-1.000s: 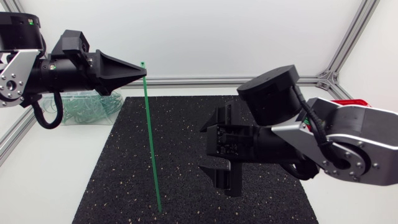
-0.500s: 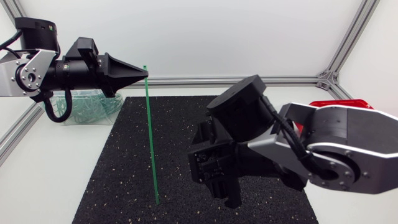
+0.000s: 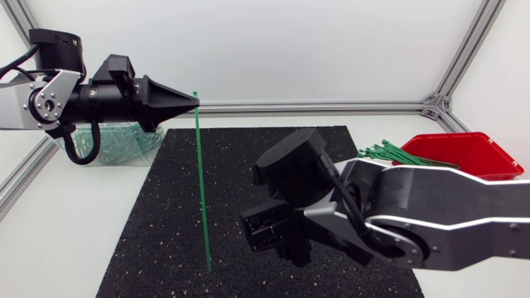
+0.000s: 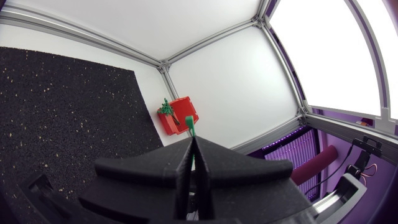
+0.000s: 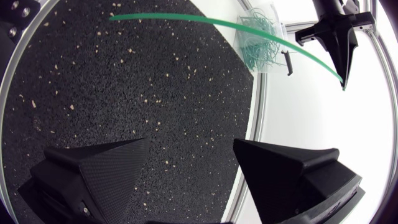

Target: Take a green cable tie from the red box, thread the tail through the head to close it, then place it in the transparent bin on the left.

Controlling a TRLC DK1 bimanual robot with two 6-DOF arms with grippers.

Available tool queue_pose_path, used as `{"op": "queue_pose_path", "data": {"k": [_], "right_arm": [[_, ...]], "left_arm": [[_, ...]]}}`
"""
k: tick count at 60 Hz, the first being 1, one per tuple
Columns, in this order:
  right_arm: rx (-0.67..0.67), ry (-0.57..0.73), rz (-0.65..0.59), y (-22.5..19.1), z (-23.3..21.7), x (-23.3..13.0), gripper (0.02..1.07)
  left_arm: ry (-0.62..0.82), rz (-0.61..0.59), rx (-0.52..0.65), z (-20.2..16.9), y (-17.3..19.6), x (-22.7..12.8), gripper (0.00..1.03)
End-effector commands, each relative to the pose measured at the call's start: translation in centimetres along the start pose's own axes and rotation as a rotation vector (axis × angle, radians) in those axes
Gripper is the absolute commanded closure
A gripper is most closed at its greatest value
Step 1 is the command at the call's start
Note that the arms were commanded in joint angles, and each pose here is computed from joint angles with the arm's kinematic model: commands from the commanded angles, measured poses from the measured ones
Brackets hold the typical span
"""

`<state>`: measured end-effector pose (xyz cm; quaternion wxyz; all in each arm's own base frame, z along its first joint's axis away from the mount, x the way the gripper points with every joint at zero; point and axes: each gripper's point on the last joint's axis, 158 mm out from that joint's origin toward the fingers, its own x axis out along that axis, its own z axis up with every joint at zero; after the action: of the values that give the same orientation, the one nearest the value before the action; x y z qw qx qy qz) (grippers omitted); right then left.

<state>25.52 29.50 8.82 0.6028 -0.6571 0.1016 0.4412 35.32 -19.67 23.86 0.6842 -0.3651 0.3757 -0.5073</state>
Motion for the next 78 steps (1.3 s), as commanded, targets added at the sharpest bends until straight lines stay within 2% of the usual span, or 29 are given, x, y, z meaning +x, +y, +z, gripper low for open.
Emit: {"op": "queue_pose_path", "data": {"k": [1,10,26,38,45,50,57,63,78], "right_arm": [[-0.031,0.055,0.041,1.9,-0.3,1.0,0.06],[-0.052,0.105,0.094,3.5,-0.5,0.4,0.07],[-0.038,0.05,0.099,3.3,0.9,0.1,0.07],[-0.097,0.044,0.073,3.5,0.5,1.3,0.07],[-0.106,0.057,0.13,5.2,0.4,0.8,0.07],[-0.087,0.049,0.127,5.2,0.6,0.3,0.07],[-0.059,0.028,0.059,4.2,1.1,0.8,0.07],[-0.109,-0.065,-0.039,3.5,2.2,1.3,0.07],[-0.221,-0.129,-0.257,1.2,3.4,1.7,0.07]], "left_arm": [[0.007,-0.005,-0.009,0.0,0.4,0.0,1.0],[0.008,-0.002,-0.01,-0.1,0.6,0.1,1.0],[0.004,0.004,-0.013,-0.2,0.7,0.0,1.0],[0.005,0.008,-0.008,-0.3,0.7,0.2,1.0],[0.004,0.011,-0.008,-0.2,0.7,0.2,1.0],[0.001,0.013,-0.006,-0.2,0.6,0.2,1.0],[0.0,0.015,-0.008,-0.2,0.7,0.2,1.0],[0.0,0.016,-0.006,-0.2,0.7,0.2,1.0],[0.013,0.021,-0.052,0.0,1.5,0.4,1.0]]}}
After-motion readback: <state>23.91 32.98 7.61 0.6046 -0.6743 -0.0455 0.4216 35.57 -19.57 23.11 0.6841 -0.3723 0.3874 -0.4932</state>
